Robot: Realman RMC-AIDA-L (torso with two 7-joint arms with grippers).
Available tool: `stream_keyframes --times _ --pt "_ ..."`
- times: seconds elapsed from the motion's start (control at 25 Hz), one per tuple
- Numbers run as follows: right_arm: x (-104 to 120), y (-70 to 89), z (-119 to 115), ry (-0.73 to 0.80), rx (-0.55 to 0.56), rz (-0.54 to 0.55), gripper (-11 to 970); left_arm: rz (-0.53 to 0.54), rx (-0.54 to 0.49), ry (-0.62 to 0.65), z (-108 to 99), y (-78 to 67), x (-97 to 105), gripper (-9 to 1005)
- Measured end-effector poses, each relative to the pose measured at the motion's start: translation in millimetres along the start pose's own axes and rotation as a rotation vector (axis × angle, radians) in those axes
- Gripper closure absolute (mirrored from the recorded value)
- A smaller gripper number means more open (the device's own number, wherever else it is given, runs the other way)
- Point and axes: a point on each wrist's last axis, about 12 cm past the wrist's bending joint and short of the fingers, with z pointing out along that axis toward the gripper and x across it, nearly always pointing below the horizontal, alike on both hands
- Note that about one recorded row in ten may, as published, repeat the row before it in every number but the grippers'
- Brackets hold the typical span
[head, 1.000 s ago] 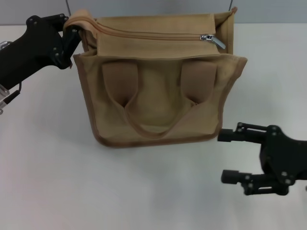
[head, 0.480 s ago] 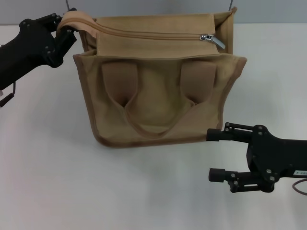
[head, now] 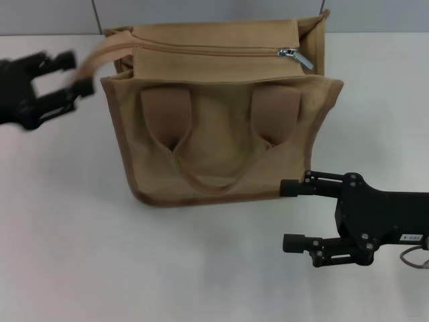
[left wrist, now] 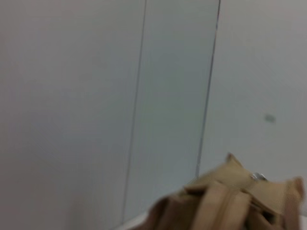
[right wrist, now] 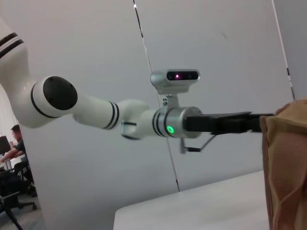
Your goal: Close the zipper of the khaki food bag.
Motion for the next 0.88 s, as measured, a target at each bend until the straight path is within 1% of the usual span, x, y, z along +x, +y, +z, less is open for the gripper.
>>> stream_keyframes --times 0.04,0.08,0.16,0.2,0.32,0.36,0.4,0.44,0.56,0.72,0.88 --pt "-0.4 -0.7 0.8 0.003 -0.003 -0.001 156 0.0 0.0 0.0 0.0 0.0 0.0 516" --pt "-1.0 -1.5 1.6 0.006 -0.006 -0.003 156 -0.005 0.019 0.008 -7.7 -1.4 -3.2 487" --pt "-2.1 -2.7 2.9 0.007 -0.009 -0.006 156 -0.007 0.069 -0.03 -19.8 -8.3 -9.1 427" --pt "-3.3 -3.9 4.2 0.009 -0.014 -0.008 156 0.002 0.105 -0.075 -26.5 -15.2 -11.7 397" --pt "-4.0 -4.8 5.6 0.013 -0.021 -0.008 155 0.01 0.14 -0.102 -26.6 -23.4 -8.2 308" --pt "-4.5 -5.2 6.5 0.014 -0.025 -0.008 155 0.007 0.17 -0.091 -20.7 -28.2 -3.1 284" --pt "-4.6 -5.4 7.1 0.015 -0.028 -0.008 155 0.01 0.238 -0.061 -6.5 -38.2 8.0 259" --pt "-4.9 -5.9 7.8 0.015 -0.029 -0.008 156 0.01 0.238 -0.061 -6.5 -38.2 8.0 235" --pt "-4.5 -7.9 10.2 0.024 -0.026 -0.012 156 0.004 0.305 -0.028 8.0 -51.0 23.5 162" --pt "-2.8 -9.7 15.7 0.049 -0.039 -0.011 156 -0.012 0.375 0.04 26.2 -68.2 45.2 164" --pt "-2.7 -13.3 20.8 0.067 -0.038 -0.016 155 -0.024 0.403 0.075 35.1 -74.9 53.4 166"
